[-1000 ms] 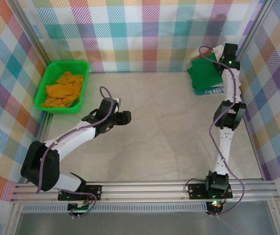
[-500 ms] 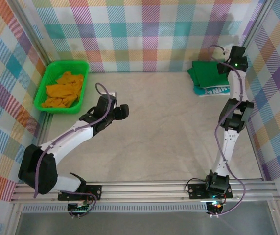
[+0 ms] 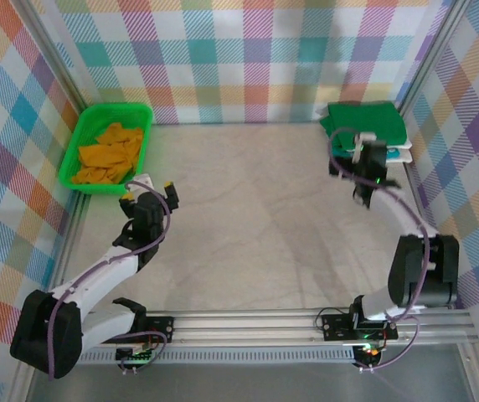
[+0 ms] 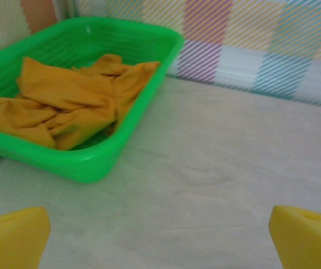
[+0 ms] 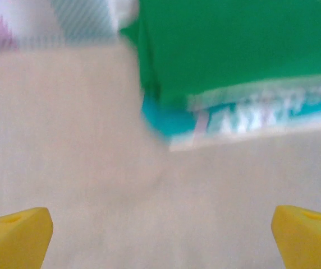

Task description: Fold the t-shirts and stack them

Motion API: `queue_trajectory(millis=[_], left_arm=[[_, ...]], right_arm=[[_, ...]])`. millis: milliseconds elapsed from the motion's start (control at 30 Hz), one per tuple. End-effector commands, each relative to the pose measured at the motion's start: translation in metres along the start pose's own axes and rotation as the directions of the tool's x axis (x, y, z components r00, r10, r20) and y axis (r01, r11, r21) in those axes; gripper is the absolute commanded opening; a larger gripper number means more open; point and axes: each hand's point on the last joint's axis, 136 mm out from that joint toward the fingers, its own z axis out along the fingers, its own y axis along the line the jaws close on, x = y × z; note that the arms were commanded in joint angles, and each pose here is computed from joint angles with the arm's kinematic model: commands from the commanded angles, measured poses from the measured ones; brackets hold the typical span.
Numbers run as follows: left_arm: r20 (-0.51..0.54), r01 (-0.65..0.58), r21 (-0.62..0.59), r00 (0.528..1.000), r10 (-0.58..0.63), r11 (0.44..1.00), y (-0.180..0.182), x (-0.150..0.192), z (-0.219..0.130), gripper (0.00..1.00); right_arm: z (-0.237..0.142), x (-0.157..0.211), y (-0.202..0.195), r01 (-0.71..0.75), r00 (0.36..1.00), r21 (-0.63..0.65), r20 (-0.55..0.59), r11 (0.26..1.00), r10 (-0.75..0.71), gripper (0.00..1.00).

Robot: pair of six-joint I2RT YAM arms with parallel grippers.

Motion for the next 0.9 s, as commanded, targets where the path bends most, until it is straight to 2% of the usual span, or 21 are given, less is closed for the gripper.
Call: queue_trajectory(millis=[0,67,133,167,267,333,400,467,500,567,700,767,867], left_arm=[[0.036,-0.084,-0.014,0.996,0.084,0.996,0.014,0.009,0.01,1.0],[0.036,-0.036,-0.02,0.999,0.037,0.999,0.023,0.021,0.015,1.0],[0.031,0.0,-0.004,1.0,0.0,1.0,0.028,0.035,0.019,1.0],[0.021,-0.005,0.012,1.0,0.004,1.0,0.028,0.042,0.023,1.0],[-0.001,-0.023,0.008,1.0,0.023,1.0,0.029,0.051,0.036,1.0],[0.017,-0.06,0.053,0.998,0.059,0.997,0.02,0.05,0.041,1.0],[0.007,-0.031,0.054,0.999,0.031,0.998,0.022,0.056,0.051,1.0],[0.007,-0.032,0.068,0.999,0.032,0.997,0.018,0.062,0.06,1.0],[-0.02,-0.047,0.1,0.999,0.05,0.994,0.012,0.067,0.061,1.0],[0.0,-0.055,0.136,0.998,0.055,0.989,0.007,0.066,0.059,1.0],[0.045,-0.122,0.307,0.992,0.114,0.944,-0.019,0.079,0.047,1.0],[0.01,-0.121,0.291,0.992,0.123,0.949,-0.017,0.081,0.051,1.0],[-0.079,-0.096,0.211,0.99,0.115,0.973,-0.012,0.079,0.074,1.0]], right_arm=[[-0.01,0.044,0.011,-0.068,0.996,-0.01,0.061,0.998,0.068,1.0],[-0.011,0.067,0.003,-0.11,0.989,0.012,0.105,0.994,0.108,1.0],[-0.007,0.074,0.003,-0.102,0.987,0.013,0.123,0.995,0.1,1.0],[-0.005,0.075,0.004,-0.094,0.992,0.015,0.09,0.995,0.092,1.0],[0.003,0.066,0.007,-0.047,0.992,0.009,0.119,0.999,0.046,1.0],[0.005,0.059,0.005,-0.021,0.987,0.03,0.162,0.999,0.015,1.0],[0.009,0.056,0.003,-0.004,0.985,0.046,0.171,0.999,-0.004,1.0],[0.013,0.057,0.011,0.03,0.978,0.007,0.207,1.0,-0.031,1.0],[0.014,0.056,0.013,0.033,0.97,-0.004,0.242,0.999,-0.031,1.0],[0.009,0.059,0.016,0.043,0.97,-0.024,0.242,0.999,-0.036,1.0],[-0.007,0.07,0.025,0.078,0.937,-0.098,0.348,0.992,-0.04,1.0],[-0.001,0.067,0.028,0.094,0.926,-0.103,0.373,0.99,-0.049,1.0],[0.016,0.067,0.018,0.024,0.967,-0.138,0.254,0.99,0.012,1.0]])
